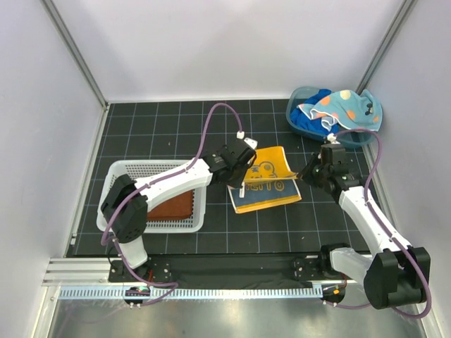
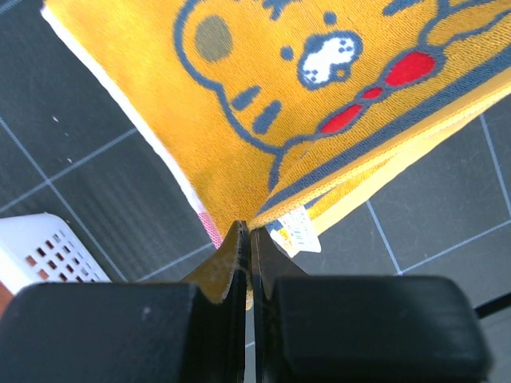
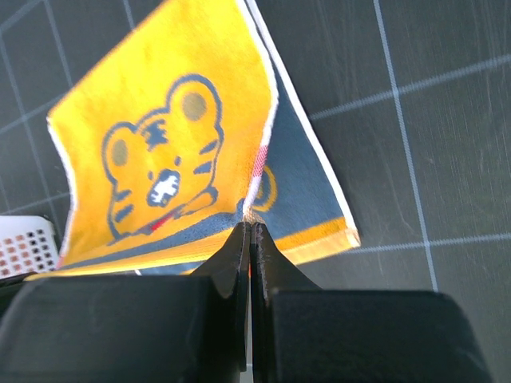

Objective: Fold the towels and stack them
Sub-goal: Fold the towel

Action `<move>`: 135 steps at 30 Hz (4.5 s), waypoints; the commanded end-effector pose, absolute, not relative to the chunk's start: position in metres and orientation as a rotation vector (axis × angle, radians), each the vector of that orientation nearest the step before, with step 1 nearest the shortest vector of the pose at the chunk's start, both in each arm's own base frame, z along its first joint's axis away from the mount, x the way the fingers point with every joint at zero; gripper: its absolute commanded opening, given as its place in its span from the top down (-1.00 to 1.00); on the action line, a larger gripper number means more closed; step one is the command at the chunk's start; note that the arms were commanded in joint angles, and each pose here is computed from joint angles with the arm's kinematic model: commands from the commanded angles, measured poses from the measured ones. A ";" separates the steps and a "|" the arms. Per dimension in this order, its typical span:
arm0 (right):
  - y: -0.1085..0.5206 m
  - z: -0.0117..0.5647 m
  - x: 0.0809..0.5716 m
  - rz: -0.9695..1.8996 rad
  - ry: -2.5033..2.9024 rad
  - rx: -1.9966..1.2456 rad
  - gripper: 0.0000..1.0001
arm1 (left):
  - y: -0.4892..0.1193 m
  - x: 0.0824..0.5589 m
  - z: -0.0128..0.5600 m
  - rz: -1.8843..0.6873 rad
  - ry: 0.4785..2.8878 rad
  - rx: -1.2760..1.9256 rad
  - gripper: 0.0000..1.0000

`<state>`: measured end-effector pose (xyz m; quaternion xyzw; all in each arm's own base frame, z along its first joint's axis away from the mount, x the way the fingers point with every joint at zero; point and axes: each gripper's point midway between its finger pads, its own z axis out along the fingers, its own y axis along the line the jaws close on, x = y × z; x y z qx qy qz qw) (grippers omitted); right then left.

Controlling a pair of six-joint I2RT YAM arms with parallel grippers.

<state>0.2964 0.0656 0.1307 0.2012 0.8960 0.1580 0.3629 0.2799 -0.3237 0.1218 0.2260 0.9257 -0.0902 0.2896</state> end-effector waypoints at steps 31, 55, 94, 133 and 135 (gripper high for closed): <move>0.040 0.101 0.275 0.255 2.310 0.602 0.98 | -0.324 0.242 0.083 -0.211 2.532 0.711 0.89; 0.044 0.102 0.278 0.279 2.312 0.570 0.10 | -0.344 0.230 0.118 -0.377 2.512 0.707 0.27; 0.078 0.039 0.208 0.314 2.347 0.724 0.43 | -0.309 0.205 0.030 -0.344 2.737 0.578 0.68; 0.078 0.026 0.381 0.046 2.449 0.537 0.41 | -0.309 0.190 0.018 -0.378 2.808 0.629 0.71; 0.075 0.021 0.384 0.033 2.456 0.538 0.41 | -0.309 0.189 0.018 -0.380 2.810 0.632 0.71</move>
